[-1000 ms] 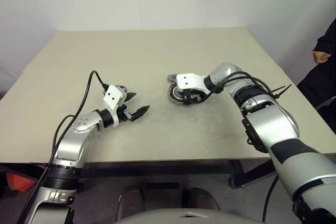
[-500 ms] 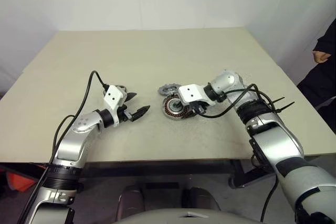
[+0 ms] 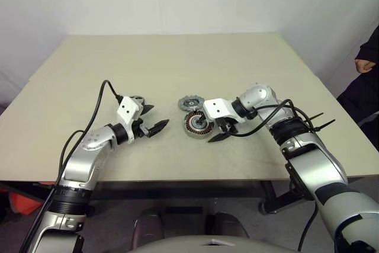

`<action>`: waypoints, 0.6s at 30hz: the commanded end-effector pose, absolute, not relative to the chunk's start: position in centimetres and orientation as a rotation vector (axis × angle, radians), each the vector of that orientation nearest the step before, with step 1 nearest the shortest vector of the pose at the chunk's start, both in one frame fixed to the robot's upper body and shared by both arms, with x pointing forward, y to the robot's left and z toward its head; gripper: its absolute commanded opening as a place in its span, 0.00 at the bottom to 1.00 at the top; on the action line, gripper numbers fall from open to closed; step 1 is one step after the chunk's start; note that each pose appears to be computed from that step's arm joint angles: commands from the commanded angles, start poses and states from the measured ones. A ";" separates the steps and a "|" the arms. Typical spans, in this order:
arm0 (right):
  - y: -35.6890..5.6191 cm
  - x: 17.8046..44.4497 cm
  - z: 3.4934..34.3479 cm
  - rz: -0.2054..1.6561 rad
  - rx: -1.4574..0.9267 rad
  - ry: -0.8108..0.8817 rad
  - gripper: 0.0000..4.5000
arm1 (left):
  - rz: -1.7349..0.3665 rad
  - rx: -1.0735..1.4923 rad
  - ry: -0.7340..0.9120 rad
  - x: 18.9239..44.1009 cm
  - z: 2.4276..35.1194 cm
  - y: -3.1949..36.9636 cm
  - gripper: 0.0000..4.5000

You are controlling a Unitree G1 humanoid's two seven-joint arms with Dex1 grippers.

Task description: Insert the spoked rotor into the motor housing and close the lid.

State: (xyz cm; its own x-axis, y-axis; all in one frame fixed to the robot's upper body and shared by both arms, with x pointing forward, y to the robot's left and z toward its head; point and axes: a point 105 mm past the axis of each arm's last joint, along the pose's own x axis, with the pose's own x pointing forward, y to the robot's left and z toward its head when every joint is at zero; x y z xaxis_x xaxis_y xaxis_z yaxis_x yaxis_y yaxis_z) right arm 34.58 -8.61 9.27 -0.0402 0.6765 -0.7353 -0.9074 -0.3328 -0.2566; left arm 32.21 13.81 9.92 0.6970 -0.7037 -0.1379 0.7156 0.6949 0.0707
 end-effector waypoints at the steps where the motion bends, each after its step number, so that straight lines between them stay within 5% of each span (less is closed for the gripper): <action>1: -7.6 34.9 12.7 1.662 -0.964 0.196 0.84 | -0.804 0.143 0.063 32.1 11.0 13.7 0.93; 8: -6.5 36.4 15.3 1.527 -0.870 0.061 0.84 | -0.781 0.116 0.062 32.2 10.9 14.1 0.93; 11: -6.1 38.6 15.9 1.324 -0.763 -0.037 0.84 | -0.755 0.092 0.057 32.2 10.9 14.5 0.93; 18: -8.0 41.0 13.8 1.054 -0.518 0.012 0.84 | -0.652 -0.031 0.067 32.4 10.7 15.8 0.93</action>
State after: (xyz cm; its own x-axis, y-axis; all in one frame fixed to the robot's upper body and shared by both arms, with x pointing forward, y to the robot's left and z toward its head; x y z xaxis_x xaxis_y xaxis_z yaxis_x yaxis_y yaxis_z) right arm 40.14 -7.11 12.96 0.4340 0.8432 -0.3172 -0.8641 0.2901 -0.4113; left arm 32.24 15.30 9.22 0.7701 -0.6287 -0.1081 0.6279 0.7770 -0.0455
